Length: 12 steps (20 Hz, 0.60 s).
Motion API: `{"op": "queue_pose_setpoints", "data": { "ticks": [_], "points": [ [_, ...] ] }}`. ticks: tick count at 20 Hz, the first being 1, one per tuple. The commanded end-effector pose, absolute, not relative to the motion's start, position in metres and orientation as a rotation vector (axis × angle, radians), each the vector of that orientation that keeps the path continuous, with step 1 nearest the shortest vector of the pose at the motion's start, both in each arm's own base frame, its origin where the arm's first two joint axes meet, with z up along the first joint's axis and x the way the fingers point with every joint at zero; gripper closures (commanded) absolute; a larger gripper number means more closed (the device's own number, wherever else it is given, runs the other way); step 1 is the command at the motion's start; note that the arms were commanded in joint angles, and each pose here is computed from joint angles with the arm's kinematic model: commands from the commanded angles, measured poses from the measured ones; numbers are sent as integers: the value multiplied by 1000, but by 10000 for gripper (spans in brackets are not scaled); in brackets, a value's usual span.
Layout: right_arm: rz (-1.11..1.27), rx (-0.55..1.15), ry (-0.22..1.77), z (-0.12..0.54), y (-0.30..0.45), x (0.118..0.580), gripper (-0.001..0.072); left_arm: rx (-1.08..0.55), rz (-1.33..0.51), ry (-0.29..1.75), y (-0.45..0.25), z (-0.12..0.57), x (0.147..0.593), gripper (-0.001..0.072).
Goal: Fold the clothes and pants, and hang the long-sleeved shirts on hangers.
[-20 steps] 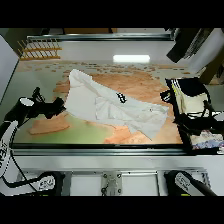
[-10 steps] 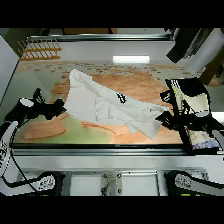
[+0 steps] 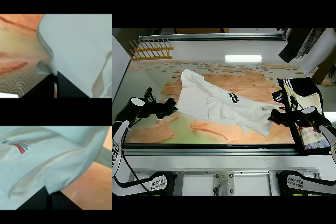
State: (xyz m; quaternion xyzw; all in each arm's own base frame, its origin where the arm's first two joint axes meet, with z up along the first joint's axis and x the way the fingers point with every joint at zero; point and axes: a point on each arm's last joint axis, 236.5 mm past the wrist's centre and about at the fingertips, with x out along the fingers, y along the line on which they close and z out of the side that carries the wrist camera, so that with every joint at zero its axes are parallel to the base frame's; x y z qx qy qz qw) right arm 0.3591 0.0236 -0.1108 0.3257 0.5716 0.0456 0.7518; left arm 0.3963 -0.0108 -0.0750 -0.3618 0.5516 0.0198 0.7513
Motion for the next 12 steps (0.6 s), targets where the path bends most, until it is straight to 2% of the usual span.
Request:
{"op": "queue_pose_setpoints", "data": {
  "ticks": [1, 4, 6, 8, 12],
  "points": [
    [193, 611, 1179, -56, 23, 381, 701, -761, 27, 1122, 5, -35, 416, 699],
    [255, 443, 1013, 54, 12, 412, 700, -676, -9, 840, 34, 92, 450, 699],
    [286, 349, 822, 153, 12, 424, 701, -596, -46, 639, 41, 195, 451, 699],
    [286, 261, 598, 254, 13, 419, 700, -497, -91, 423, 33, 304, 429, 699],
    [265, 116, 202, 413, 24, 362, 700, -335, -136, 70, 5, 457, 343, 699]
  ]
}}
